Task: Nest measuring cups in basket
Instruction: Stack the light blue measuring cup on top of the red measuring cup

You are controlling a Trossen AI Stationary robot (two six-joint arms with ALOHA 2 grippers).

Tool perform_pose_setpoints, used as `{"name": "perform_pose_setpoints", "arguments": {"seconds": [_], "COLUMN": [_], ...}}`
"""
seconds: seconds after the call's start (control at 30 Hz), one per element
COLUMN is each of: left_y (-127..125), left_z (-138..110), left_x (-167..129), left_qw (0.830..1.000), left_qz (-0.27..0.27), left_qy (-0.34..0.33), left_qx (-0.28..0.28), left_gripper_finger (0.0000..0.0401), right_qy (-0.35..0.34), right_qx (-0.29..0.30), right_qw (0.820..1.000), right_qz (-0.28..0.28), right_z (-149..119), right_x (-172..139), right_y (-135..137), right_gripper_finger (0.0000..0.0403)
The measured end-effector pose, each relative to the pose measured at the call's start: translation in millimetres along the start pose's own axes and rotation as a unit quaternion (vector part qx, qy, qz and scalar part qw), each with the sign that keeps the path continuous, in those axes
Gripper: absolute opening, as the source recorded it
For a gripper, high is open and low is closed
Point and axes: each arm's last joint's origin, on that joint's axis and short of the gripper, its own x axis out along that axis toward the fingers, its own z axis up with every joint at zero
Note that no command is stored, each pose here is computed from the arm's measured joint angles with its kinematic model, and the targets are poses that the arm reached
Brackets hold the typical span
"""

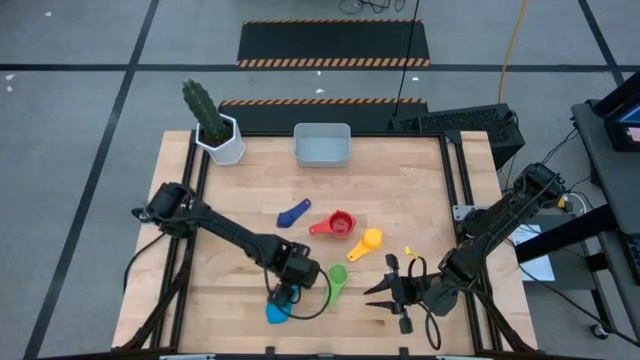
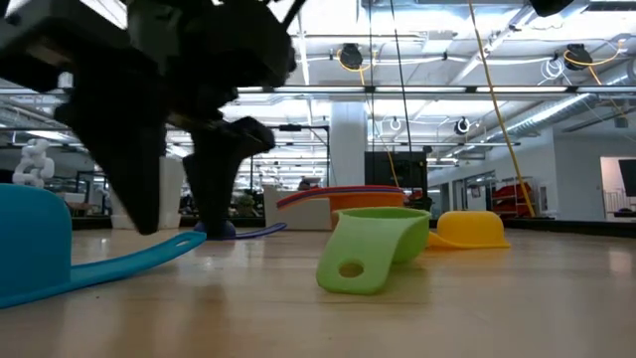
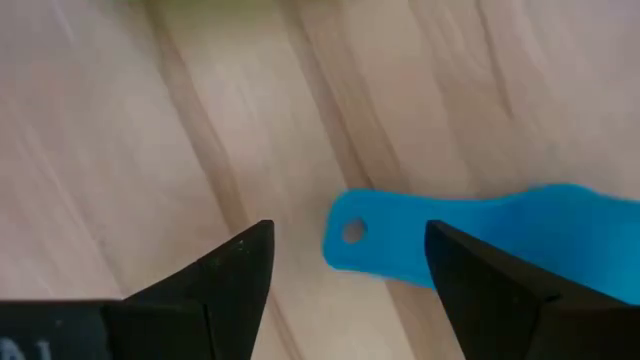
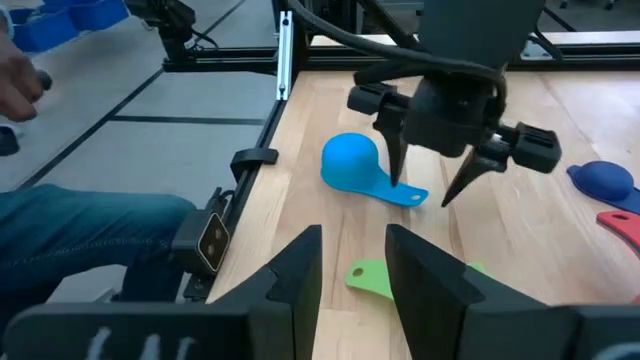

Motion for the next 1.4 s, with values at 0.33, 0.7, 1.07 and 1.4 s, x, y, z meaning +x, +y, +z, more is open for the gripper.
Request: {"name": "perform_pose_setpoints", "arguments": {"seconds": [0.33,0.7,1.07,1.4], "left_y": [4,10,12,-8], "left_z": [-3,2,3,3], "left_x": [14,14,1,-90], "left_qw": [0.999,0.996,0.997,0.987], "left_qz": [-0.019,-0.078,-0.06,0.083], "left_qy": [0.022,-0.008,-0.022,-0.117], "left_qx": [0.026,0.043,0.045,0.066], "left_gripper_finger": [0.0187,0.0059,0.0007,0.0005], "right_qy": [0.004,0.007,0.009,0.005], "right_qx": [-0.002,-0.005,-0.008,-0.015], "right_qw": [1.0,1.0,1.0,1.0], "right_qz": [0.002,0.003,0.002,-0.012], "right_z": [-1,-2,-3,-3], "right_x": [-1,-1,-1,-1], "right_y": [1,2,2,0], "right_gripper_finger": [0.0107,0.0107,0.0107,0.0107]}}
